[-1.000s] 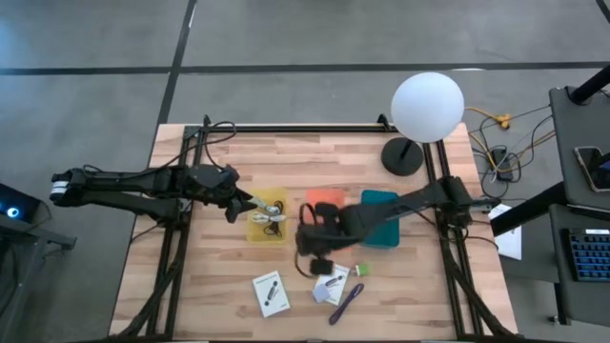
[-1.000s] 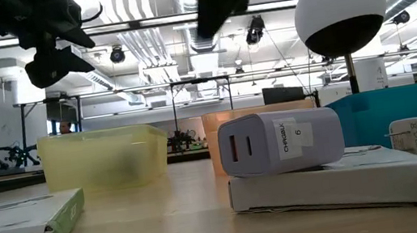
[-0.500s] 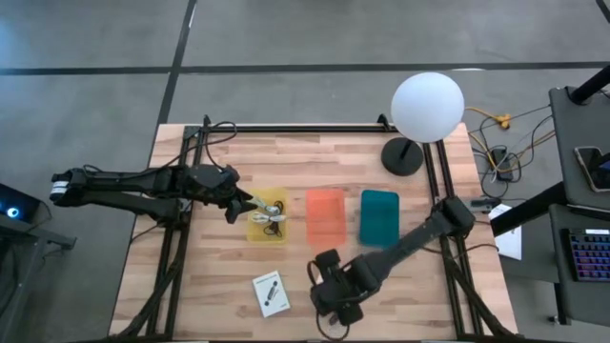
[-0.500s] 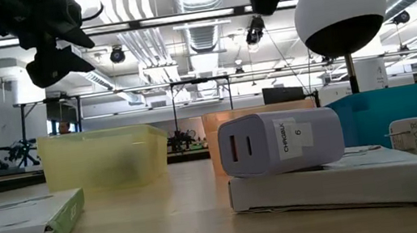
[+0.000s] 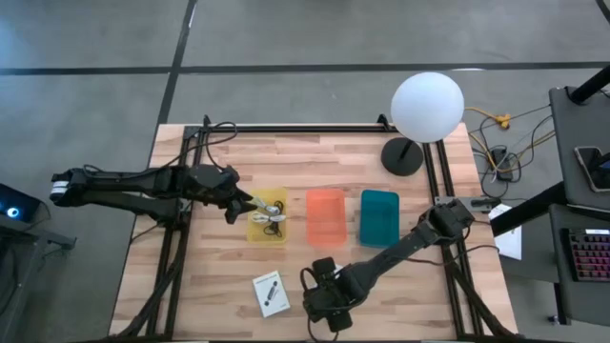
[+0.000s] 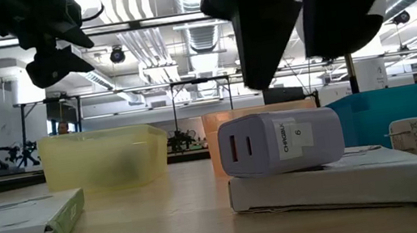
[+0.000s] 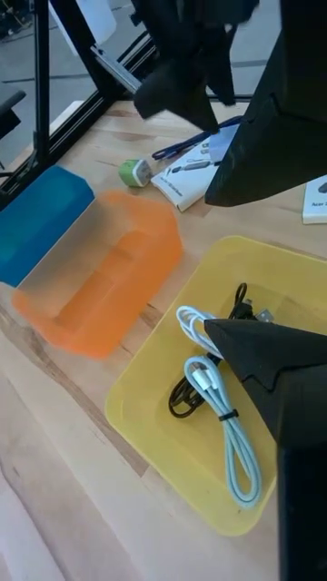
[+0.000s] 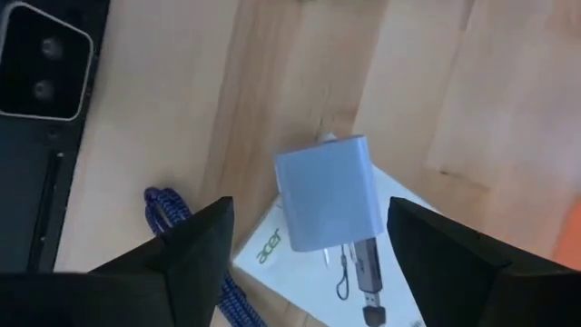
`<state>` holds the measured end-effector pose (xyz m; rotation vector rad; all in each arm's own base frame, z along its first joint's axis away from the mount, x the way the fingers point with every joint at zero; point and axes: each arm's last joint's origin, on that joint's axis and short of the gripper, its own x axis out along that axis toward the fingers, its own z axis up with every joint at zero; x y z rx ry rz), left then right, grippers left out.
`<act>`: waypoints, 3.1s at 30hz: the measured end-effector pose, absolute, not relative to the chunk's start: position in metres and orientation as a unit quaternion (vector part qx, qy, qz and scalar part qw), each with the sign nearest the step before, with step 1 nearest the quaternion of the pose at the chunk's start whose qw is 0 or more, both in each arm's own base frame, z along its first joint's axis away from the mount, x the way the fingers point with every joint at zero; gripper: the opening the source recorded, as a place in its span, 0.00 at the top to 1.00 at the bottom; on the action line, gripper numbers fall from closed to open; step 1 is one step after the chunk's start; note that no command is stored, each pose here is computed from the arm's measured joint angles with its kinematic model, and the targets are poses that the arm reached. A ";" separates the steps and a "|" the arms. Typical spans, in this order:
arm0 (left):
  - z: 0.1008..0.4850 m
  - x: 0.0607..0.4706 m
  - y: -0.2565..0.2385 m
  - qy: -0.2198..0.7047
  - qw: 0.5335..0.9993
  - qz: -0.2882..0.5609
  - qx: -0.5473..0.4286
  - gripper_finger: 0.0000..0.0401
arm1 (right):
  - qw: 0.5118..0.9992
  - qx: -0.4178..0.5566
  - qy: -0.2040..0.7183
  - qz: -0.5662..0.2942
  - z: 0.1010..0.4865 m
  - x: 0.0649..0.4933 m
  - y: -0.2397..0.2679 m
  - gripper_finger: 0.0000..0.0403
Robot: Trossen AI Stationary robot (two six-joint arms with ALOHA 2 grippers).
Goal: Pick and place items into bin
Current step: Put the violet USB adapter box into the orange bin, then put the green USB adapter box into the orange bin
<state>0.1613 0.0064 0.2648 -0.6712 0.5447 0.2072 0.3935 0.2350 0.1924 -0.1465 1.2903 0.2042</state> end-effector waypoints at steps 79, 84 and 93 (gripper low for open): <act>0.259 0.162 0.005 0.282 0.902 0.077 -0.317 0.51 | 0.720 -0.047 0.688 -0.073 0.244 0.371 0.094 0.24; 0.259 0.161 0.005 0.282 0.902 0.077 -0.317 0.51 | 0.716 -0.092 0.691 -0.025 0.246 0.347 0.151 0.25; 0.258 0.163 0.005 0.286 0.905 0.075 -0.305 0.51 | 0.709 -0.038 0.703 -0.032 0.215 0.329 0.188 0.29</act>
